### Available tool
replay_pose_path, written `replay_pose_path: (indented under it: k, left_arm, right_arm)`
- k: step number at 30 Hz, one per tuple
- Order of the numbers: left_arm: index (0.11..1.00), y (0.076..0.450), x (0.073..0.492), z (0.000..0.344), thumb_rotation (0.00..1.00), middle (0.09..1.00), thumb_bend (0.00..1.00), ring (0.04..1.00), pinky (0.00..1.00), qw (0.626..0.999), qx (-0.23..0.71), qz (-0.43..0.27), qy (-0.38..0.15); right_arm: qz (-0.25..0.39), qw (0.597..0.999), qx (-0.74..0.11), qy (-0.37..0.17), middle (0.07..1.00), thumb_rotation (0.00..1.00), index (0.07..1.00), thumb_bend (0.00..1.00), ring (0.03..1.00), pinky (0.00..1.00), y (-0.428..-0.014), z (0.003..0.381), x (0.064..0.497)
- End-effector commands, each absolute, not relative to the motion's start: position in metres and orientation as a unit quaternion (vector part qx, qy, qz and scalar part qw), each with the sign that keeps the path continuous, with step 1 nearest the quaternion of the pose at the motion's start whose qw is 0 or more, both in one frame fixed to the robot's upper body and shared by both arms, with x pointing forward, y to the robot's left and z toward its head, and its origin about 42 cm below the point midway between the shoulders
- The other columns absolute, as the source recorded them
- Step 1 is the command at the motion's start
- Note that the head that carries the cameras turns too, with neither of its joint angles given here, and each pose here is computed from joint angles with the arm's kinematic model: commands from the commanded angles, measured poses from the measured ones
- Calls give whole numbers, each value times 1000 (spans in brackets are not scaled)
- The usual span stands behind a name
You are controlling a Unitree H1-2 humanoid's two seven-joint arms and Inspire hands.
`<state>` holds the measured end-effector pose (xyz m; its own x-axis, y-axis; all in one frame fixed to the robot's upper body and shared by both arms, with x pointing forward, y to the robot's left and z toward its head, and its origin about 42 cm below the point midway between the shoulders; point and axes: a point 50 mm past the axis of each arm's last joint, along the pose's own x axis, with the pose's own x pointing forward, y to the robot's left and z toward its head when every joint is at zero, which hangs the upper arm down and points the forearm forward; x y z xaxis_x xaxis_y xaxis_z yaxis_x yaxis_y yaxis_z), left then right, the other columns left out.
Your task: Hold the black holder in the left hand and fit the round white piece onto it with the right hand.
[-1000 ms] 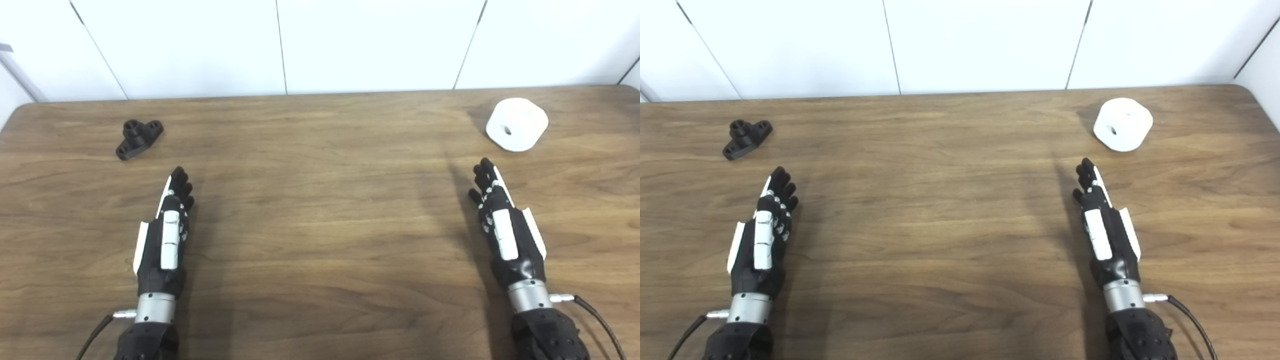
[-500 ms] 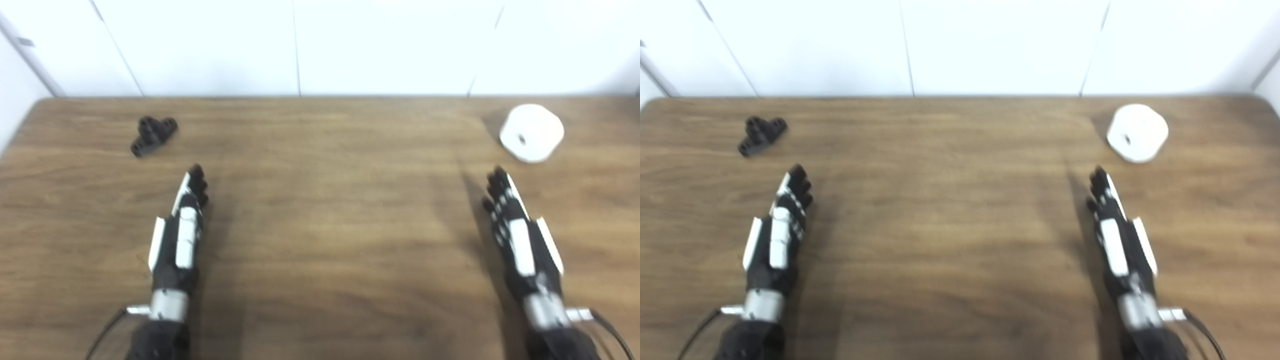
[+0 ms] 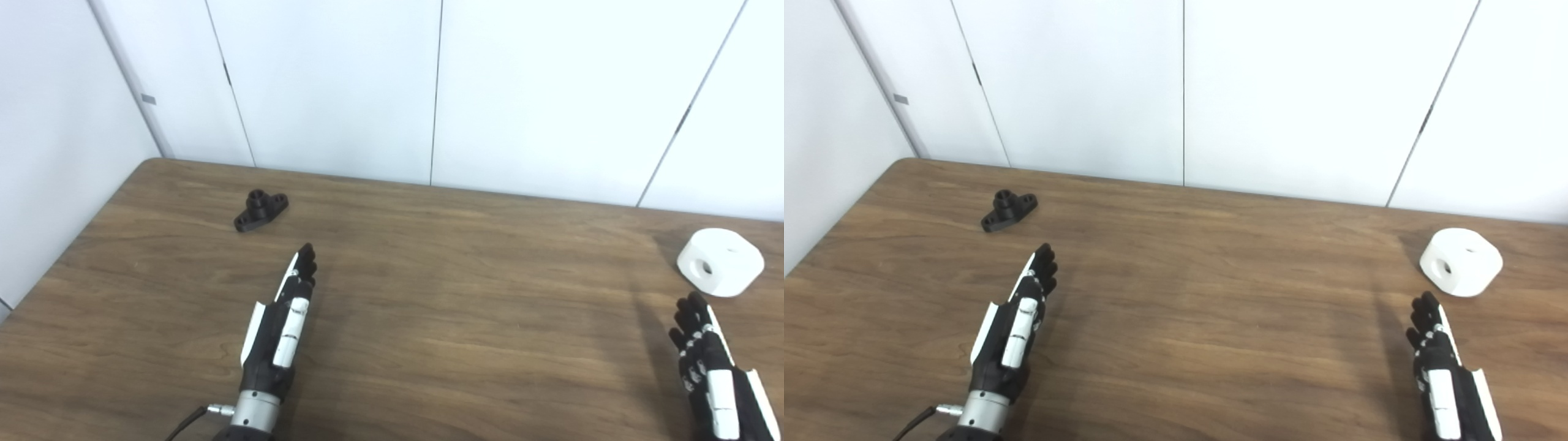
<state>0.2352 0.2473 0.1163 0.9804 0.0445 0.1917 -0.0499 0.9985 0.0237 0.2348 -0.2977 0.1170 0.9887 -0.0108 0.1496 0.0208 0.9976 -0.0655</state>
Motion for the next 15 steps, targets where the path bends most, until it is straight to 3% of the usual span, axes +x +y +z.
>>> replay_pose_path:
  k: [1,12,15]
  left_arm:
    - [995,237,229,96,897,1000,556,1000,1000,997,6,25,-72]
    - [995,238,229,94,883,1000,559,1000,1000,998,15,25,-63]
    - [999,240,230,97,826,1000,569,1000,1000,997,24,23,-72]
  right_arm:
    - [-10,998,-26,-50,987,944,999,631,1000,1000,-303,97,224]
    - [-9,999,-25,-48,994,979,1000,556,1000,1000,-300,98,224]
    - [-11,999,-26,-46,987,979,1000,563,1000,1000,-300,97,224]
